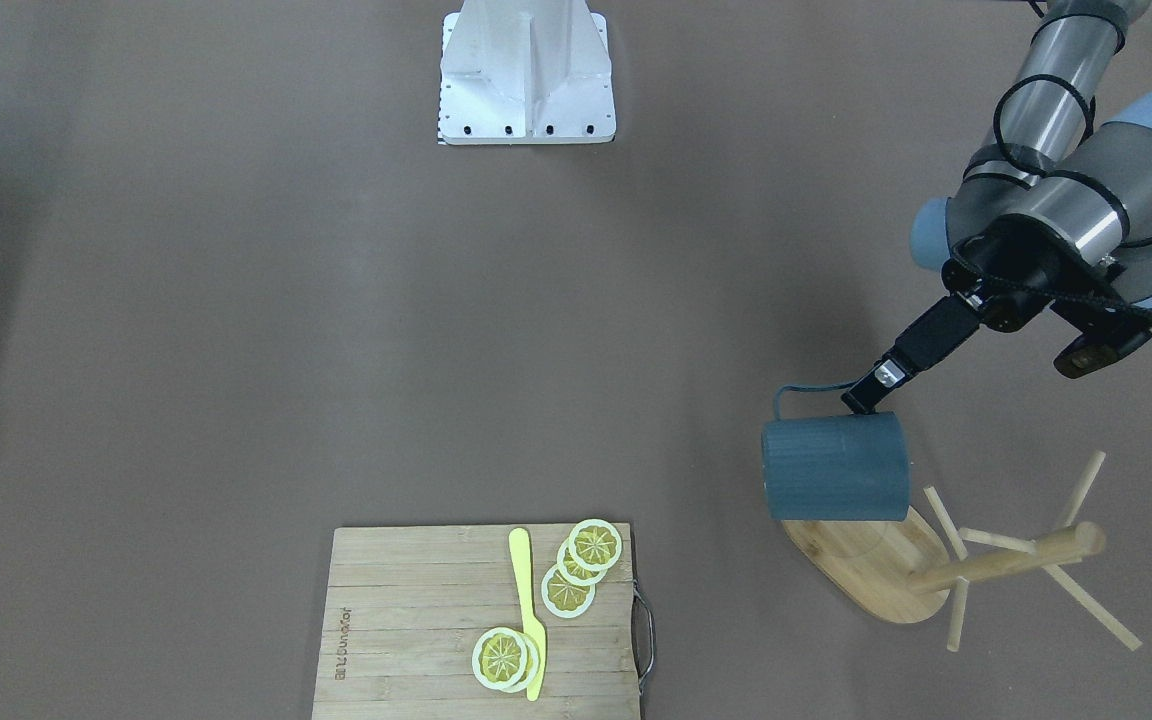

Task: Hang cup on storage rack
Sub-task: 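Hook the blue mug's handle onto a mug tree branch with the left gripper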

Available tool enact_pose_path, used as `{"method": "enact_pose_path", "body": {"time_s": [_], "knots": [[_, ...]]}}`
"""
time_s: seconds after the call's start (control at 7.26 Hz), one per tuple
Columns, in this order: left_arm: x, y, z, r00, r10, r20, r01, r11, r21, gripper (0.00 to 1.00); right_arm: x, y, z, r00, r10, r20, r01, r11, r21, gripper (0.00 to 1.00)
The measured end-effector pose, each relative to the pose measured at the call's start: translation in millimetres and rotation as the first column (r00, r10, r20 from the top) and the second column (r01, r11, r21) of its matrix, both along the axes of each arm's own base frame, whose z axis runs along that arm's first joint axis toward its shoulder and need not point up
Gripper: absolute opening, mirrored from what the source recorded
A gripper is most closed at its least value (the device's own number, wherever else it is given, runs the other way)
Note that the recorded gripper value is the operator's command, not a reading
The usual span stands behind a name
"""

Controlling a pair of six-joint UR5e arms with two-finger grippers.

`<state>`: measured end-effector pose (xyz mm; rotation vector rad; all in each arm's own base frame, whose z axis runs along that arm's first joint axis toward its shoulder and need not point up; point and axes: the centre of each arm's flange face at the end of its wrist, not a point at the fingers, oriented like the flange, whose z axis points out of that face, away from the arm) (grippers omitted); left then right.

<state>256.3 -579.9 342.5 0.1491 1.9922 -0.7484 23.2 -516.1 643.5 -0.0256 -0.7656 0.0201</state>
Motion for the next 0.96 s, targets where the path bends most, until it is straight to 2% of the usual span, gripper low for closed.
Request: {"method": "enact_pose_path", "body": {"time_s": [0.41, 0.96], "knots": [[4.7, -11.1, 25.4, 0.990, -0.010, -0.138, 0.001, 0.998, -0.066, 0.00, 0.0, -0.9, -2.9, 1.000, 0.000, 0.000, 0.000, 1.000, 0.003, 1.00], [5.0, -11.5, 56.4, 0.961, -0.034, -0.275, -0.009, 0.988, -0.153, 0.00, 1.2, -1.0, -10.0, 1.000, 0.004, 0.001, -0.004, 1.000, 0.014, 1.00]]}}
